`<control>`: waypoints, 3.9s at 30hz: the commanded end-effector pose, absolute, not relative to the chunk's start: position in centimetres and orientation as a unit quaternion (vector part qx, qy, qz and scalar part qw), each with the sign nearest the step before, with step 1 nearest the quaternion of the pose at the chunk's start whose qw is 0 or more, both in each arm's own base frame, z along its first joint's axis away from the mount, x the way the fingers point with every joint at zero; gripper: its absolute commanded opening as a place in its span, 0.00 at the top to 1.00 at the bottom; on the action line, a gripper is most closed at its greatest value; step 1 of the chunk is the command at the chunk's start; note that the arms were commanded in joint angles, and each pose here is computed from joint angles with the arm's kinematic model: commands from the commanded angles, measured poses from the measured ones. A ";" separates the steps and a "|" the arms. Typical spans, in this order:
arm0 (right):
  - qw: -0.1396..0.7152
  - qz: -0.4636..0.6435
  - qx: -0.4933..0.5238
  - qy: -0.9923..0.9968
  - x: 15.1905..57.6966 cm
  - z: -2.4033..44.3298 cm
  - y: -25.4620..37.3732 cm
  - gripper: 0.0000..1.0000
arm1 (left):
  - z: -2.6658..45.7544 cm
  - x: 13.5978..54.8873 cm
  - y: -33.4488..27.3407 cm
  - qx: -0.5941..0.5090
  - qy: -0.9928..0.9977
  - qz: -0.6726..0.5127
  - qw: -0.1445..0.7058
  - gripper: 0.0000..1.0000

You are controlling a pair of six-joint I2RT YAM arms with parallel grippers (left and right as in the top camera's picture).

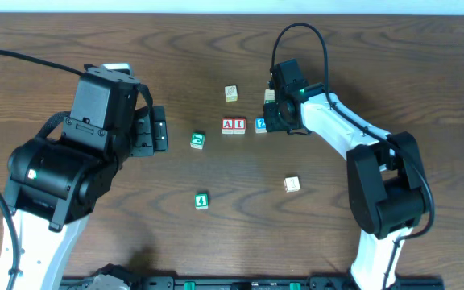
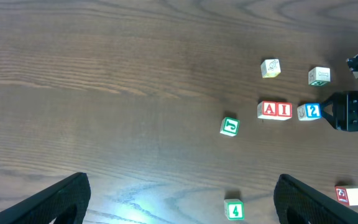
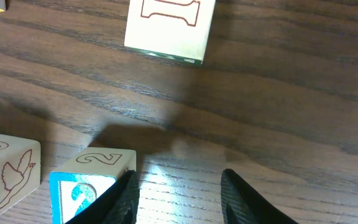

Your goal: Spell out Ai2

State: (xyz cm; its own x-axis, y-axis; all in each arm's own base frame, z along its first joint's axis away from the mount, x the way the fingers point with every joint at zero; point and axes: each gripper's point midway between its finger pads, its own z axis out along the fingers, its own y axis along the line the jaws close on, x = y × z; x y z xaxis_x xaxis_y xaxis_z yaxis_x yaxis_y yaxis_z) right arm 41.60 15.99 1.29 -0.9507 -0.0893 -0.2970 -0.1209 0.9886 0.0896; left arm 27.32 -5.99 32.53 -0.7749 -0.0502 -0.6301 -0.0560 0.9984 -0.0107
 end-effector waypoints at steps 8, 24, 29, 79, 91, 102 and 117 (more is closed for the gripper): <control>0.144 0.071 -0.052 0.986 41.5 0.9 16.8 0.52 | 32.2 27.7 -5.8 -0.025 0.945 0.015 0.326 0.05; 0.152 0.076 -0.070 0.983 41.0 1.1 19.0 0.48 | 31.9 27.6 -5.9 -0.024 0.947 0.017 0.320 0.05; 0.161 0.043 -0.063 0.984 41.4 1.0 17.8 0.46 | 31.8 27.5 -5.8 -0.023 0.948 0.018 0.317 0.05; 0.274 0.015 0.163 0.948 22.4 27.6 0.4 0.01 | 3.0 38.6 -16.7 0.039 0.989 -0.003 0.145 0.50; 0.268 0.013 0.163 0.949 22.0 27.5 0.3 0.01 | 1.4 39.7 -17.2 0.034 0.987 -0.008 0.155 0.48; 0.267 0.013 0.163 0.950 22.0 27.5 0.3 0.01 | 1.6 40.1 -17.4 0.025 0.986 -0.012 0.164 0.45; 0.267 0.013 0.163 0.950 22.0 27.5 0.3 0.01 | 1.6 40.1 -17.9 0.020 0.986 -0.026 0.162 0.45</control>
State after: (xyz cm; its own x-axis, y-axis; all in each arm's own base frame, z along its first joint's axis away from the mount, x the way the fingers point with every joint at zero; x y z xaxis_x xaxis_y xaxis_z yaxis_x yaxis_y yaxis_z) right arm 22.08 0.56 27.07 -0.8165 0.2991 -0.4938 0.2859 0.9526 0.1043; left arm 40.18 -17.77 2.23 -0.9423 0.0429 -0.3320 0.0591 0.9975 -0.0389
